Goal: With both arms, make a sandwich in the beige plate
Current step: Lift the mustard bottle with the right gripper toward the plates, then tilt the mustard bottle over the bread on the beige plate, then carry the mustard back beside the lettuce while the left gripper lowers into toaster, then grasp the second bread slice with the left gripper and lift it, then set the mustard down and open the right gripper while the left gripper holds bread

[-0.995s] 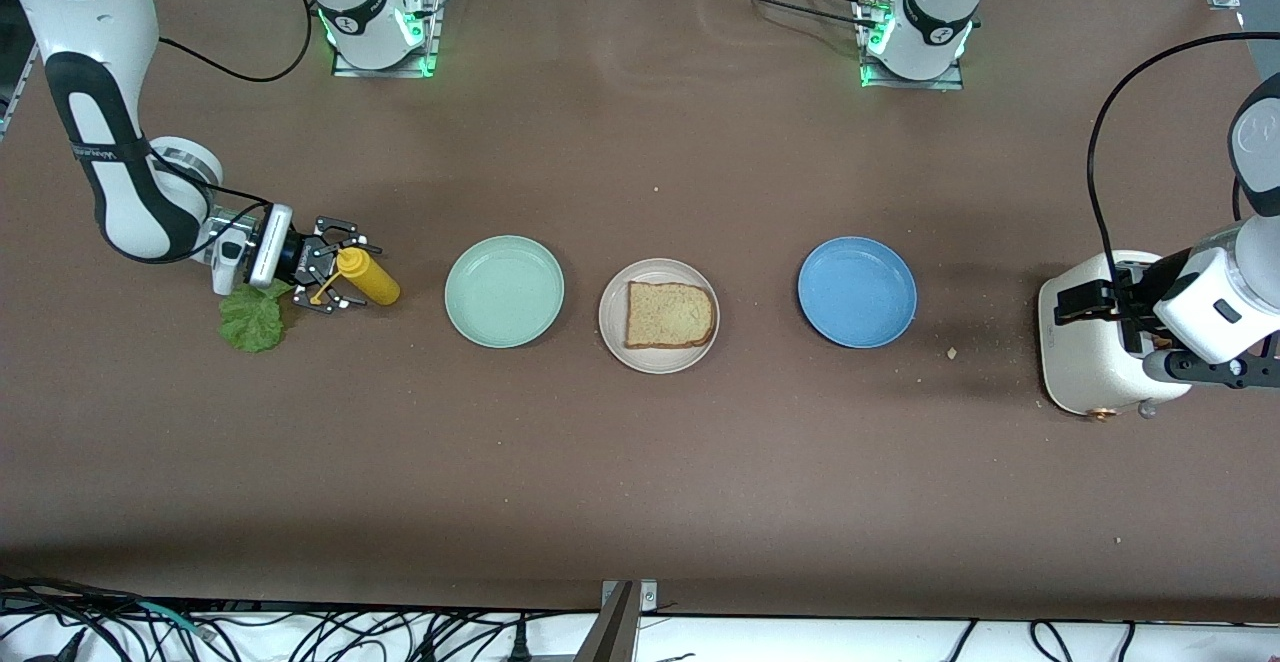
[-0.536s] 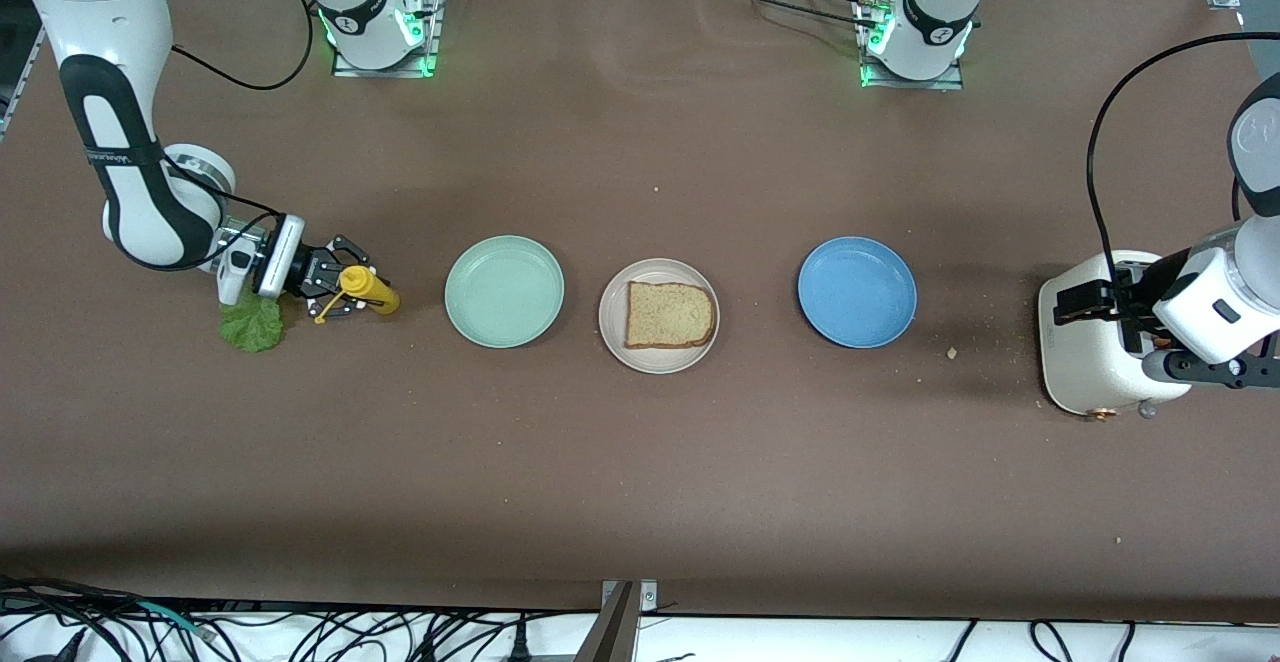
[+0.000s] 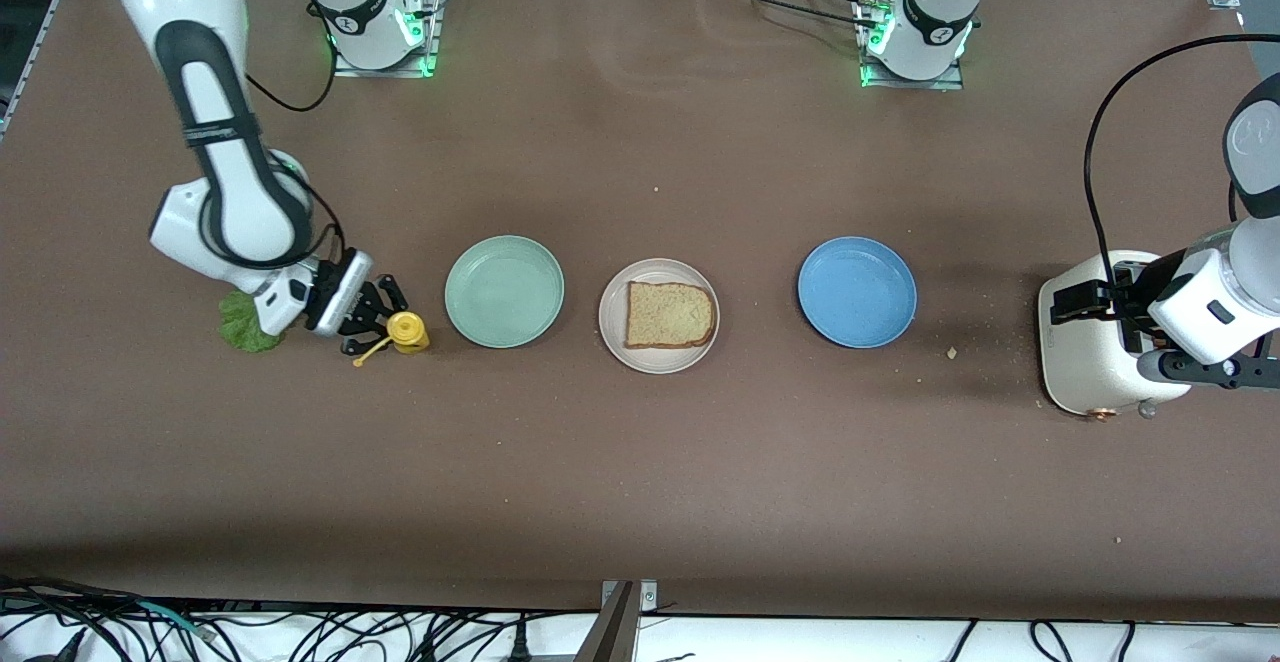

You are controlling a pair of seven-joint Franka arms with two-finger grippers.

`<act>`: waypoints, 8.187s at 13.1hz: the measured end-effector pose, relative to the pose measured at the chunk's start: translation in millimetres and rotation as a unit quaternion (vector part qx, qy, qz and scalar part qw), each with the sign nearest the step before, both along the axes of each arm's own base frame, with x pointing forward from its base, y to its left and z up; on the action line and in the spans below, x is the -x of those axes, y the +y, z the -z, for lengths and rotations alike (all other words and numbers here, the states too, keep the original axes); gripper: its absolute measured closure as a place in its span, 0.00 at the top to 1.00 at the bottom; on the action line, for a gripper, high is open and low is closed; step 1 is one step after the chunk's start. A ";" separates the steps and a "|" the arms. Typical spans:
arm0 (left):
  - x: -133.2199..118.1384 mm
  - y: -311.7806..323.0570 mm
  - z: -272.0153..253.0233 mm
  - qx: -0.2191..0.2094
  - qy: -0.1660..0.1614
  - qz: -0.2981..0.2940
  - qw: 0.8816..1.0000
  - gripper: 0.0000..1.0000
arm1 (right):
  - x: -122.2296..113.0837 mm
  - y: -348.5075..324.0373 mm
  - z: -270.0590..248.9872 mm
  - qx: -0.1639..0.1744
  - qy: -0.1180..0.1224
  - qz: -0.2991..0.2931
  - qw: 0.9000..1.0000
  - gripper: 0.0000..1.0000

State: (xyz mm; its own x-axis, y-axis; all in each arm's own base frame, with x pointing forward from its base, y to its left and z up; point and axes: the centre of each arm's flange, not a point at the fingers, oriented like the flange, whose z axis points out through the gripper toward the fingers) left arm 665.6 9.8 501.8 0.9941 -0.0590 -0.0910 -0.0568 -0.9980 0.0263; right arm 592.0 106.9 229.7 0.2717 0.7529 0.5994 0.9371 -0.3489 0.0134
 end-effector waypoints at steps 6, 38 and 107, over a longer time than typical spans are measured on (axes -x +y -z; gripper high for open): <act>0.1 -0.3 1.3 0.000 0.001 0.000 1.000 1.00 | -23.4 103.5 -70.2 0.155 0.035 0.018 0.987 0.12; 6.3 70.7 34.4 -0.042 0.025 0.001 0.999 1.00 | 64.1 386.8 -43.2 0.577 -0.027 0.072 0.813 0.12; 20.8 -4.9 29.0 0.025 0.072 -0.048 0.996 0.08 | 26.6 -215.4 -37.2 -0.160 0.154 -0.028 0.975 1.00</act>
State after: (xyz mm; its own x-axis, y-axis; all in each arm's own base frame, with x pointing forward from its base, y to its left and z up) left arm 644.8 4.9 472.8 0.9723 0.0267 -0.2322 0.0458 -0.9959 0.0774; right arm 565.4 -108.5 266.8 0.4400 0.5588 0.7030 0.8970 -0.2373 -0.3729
